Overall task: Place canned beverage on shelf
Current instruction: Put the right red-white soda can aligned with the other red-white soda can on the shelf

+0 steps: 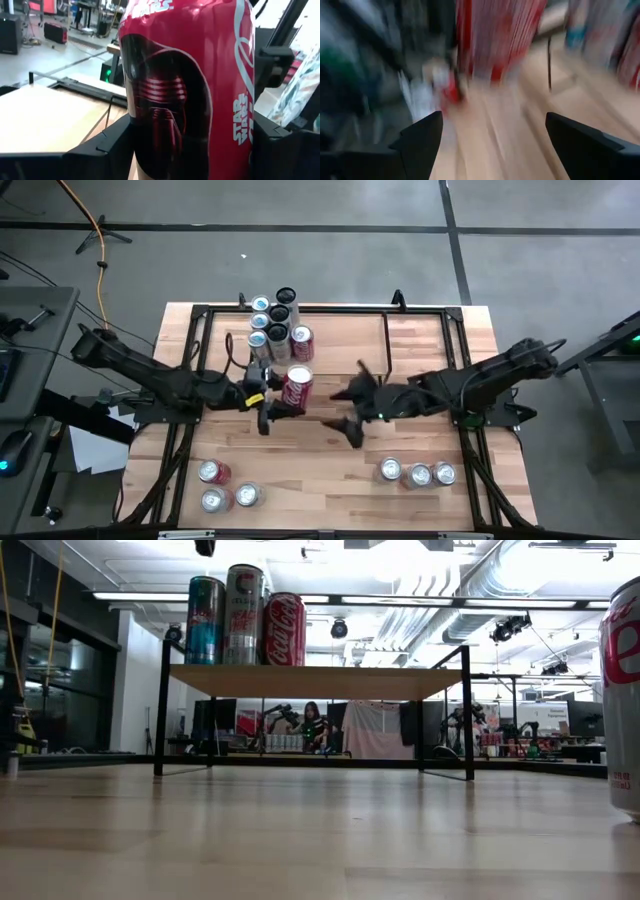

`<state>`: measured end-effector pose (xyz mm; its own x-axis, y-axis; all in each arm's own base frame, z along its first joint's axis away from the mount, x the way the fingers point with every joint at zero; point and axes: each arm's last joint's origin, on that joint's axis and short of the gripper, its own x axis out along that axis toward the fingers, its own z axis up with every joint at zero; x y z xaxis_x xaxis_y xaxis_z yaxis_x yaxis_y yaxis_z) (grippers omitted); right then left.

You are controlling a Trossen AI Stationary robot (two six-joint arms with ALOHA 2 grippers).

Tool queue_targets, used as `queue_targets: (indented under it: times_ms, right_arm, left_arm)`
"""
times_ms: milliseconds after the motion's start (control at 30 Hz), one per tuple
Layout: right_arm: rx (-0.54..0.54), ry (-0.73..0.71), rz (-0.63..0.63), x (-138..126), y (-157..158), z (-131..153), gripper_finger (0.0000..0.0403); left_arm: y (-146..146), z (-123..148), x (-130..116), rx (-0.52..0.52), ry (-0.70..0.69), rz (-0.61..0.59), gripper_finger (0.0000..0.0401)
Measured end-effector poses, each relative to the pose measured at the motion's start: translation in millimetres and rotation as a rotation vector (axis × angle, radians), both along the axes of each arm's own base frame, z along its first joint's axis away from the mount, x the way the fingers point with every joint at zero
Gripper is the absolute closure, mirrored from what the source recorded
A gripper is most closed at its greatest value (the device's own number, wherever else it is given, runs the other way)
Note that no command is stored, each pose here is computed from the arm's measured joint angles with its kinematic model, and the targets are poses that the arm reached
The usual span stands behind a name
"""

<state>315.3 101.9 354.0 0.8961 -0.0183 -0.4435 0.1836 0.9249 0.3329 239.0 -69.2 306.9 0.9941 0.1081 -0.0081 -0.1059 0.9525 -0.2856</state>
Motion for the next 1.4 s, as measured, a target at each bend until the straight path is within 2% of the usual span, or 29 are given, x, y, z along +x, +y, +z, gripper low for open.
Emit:
queue_targets:
  times_ms: [133,267,433,600,867,1033,1100,1233,1400]
  right_arm:
    - [0.048,-0.282,-0.127,5.8,-6.3,-0.2,0.0064]
    - [0.044,-0.370,-0.186,9.0,-13.5,-0.1,0.0064]
    - [0.008,-0.358,-0.221,16.4,-24.5,-5.4,0.0064]
    - [0.023,-0.337,-0.181,22.7,-32.8,-10.5,0.0064]
    - [0.009,-0.345,-0.133,24.5,-37.8,-9.3,0.0066]
    - [-0.041,-0.333,-0.120,23.4,-38.1,-9.2,0.0109]
    - [-0.056,-0.325,-0.117,22.3,-38.5,-8.8,0.0123]
    - [-0.113,-0.287,-0.102,10.8,-41.0,-3.0,0.0123]
    - [-0.195,-0.212,-0.120,-14.6,-47.5,8.9,0.0123]
  left_arm:
    - [-1.1,-3.9,8.0,0.002,-0.017,0.016,0.0178]
    - [-0.5,-7.1,16.4,-0.008,-0.046,0.036,0.0178]
    - [-1.1,-16.5,30.8,-0.018,-0.074,0.049,0.0178]
    - [1.4,-25.6,42.5,-0.020,-0.080,0.061,0.0178]
    - [6.0,-17.5,64.5,0.038,-0.076,0.068,0.0178]
    - [7.6,-17.8,67.2,0.066,-0.036,0.068,0.0177]
    - [8.2,-18.0,66.7,0.078,-0.020,0.067,0.0157]
    - [9.4,-15.6,64.9,0.082,-0.025,0.079,0.0110]
    - [20.3,-2.6,49.3,0.092,0.012,0.103,0.0096]
